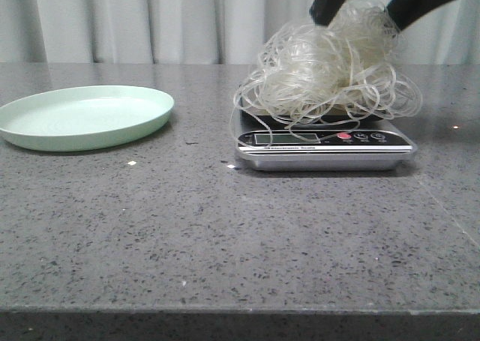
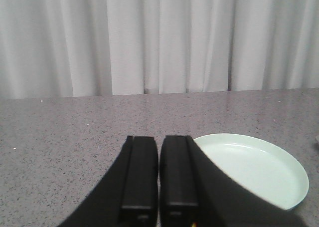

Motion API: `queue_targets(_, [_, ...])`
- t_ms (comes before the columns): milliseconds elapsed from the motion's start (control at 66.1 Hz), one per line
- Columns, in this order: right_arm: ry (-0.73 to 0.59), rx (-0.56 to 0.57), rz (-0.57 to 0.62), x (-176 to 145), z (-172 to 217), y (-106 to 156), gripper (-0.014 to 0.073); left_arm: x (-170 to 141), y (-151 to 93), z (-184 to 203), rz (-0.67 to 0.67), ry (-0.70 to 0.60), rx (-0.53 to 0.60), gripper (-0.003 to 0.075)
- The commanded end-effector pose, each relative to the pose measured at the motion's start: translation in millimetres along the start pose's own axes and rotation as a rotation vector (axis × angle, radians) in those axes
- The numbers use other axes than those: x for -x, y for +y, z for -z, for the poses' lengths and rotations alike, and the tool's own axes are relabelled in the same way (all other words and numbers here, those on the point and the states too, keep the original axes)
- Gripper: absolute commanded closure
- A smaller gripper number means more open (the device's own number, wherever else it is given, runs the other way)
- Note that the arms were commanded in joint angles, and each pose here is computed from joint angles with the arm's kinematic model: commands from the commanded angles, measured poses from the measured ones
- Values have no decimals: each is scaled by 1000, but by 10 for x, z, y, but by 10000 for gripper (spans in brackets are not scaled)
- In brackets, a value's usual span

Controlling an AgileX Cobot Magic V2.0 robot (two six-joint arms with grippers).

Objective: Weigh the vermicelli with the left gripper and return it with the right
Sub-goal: 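Lower the right gripper onto the vermicelli on the scale and grasp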

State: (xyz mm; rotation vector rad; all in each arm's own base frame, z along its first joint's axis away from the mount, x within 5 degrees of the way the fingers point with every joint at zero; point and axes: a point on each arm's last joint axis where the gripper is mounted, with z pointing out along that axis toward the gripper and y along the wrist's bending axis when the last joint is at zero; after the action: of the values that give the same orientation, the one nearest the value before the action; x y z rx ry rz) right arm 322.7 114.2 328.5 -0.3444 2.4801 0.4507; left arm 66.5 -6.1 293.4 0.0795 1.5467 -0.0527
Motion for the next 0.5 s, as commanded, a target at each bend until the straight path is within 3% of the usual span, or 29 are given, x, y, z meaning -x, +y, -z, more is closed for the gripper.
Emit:
queue_targets(0, [-59,16,11,110,87,40,-27,157,14,5,10,-102,14,584])
queue_targets(121, [-34,14,5,101,-10,15,-19,157,14,5,10,-102,14,584])
queue_targets(182, [-37,14,5,103,-13,14,26,157,14,5,10,-102,14,584])
queue_targets(303, [-39,13,5,105,-13,14,219,157,14,5,10,-102,14,584])
queue_targets(318, [-39,13,5,105,-13,14,292,157,14,5,10,-102,14,584])
queue_targets(409, [-38,13,5,105,-13,14,456,157,14,5,10,-102,14,584])
queue_targets(484, [-39,13,5,105,-13,14,435,157,14,5,10,-102,14,584])
